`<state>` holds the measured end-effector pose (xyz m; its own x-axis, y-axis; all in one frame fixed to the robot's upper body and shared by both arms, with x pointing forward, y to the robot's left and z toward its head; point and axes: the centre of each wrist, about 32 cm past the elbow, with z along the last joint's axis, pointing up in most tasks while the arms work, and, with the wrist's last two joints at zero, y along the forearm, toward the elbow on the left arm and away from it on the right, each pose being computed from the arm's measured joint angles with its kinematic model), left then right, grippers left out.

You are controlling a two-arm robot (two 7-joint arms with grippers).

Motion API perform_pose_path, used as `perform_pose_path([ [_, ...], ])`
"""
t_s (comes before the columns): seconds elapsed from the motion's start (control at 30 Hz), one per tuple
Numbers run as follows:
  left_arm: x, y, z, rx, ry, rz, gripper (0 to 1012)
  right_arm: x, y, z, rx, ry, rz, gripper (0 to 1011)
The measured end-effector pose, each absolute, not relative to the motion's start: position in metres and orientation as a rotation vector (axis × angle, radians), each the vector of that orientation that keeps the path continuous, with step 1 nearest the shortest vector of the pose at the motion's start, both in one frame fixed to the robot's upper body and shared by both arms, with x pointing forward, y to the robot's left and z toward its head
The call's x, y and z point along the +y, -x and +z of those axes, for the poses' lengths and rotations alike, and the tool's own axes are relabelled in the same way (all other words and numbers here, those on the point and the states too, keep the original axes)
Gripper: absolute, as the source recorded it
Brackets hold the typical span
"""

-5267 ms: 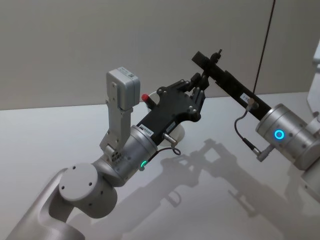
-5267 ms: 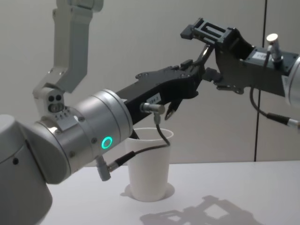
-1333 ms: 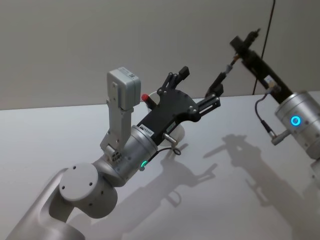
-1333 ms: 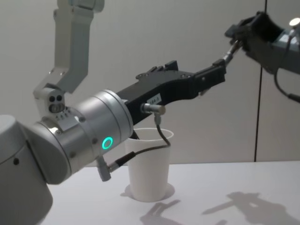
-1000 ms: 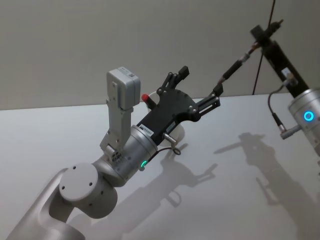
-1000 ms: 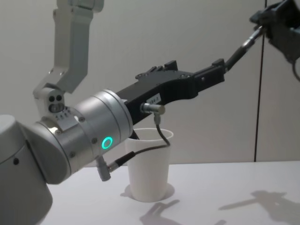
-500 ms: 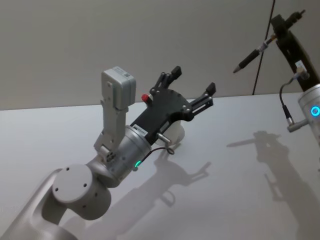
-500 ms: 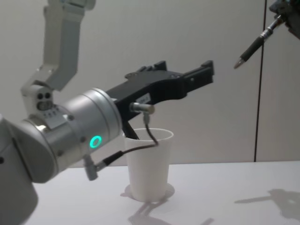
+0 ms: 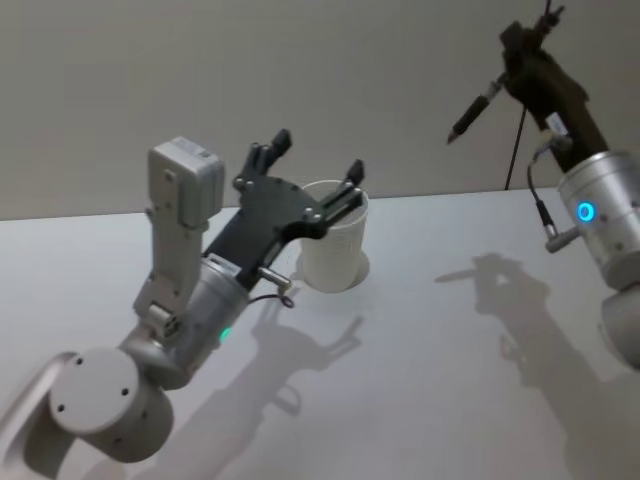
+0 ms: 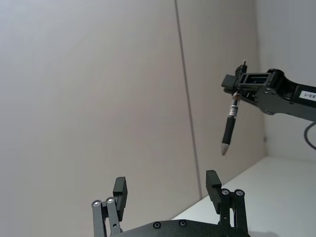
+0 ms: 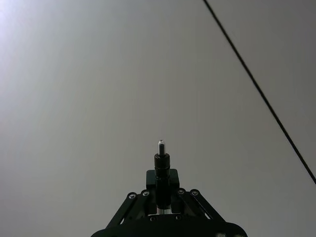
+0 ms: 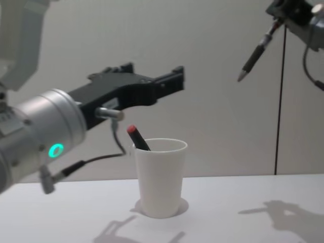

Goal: Place the pen into the pen holder.

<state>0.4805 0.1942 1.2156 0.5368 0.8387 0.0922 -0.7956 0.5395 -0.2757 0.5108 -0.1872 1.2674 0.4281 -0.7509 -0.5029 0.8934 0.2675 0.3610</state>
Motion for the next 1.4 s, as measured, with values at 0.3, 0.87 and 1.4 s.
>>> perform_pose_path([
  [0.3,0.211,-0.463,1.221,-0.282,0.17,1.109,1000,-0.173,-0.522,1.267,0.155,-0.562,-1.111,130],
  [0.87,0.232,-0.442,1.228,-0.364,0.124,1.256,1000,-0.133,-0.554,1.255,-0.024,-0.347,-1.042,130],
  [1.4,0.237,-0.436,1.23,-0.388,0.114,1.292,1000,-0.092,-0.573,1.231,-0.077,-0.124,-0.976,130],
])
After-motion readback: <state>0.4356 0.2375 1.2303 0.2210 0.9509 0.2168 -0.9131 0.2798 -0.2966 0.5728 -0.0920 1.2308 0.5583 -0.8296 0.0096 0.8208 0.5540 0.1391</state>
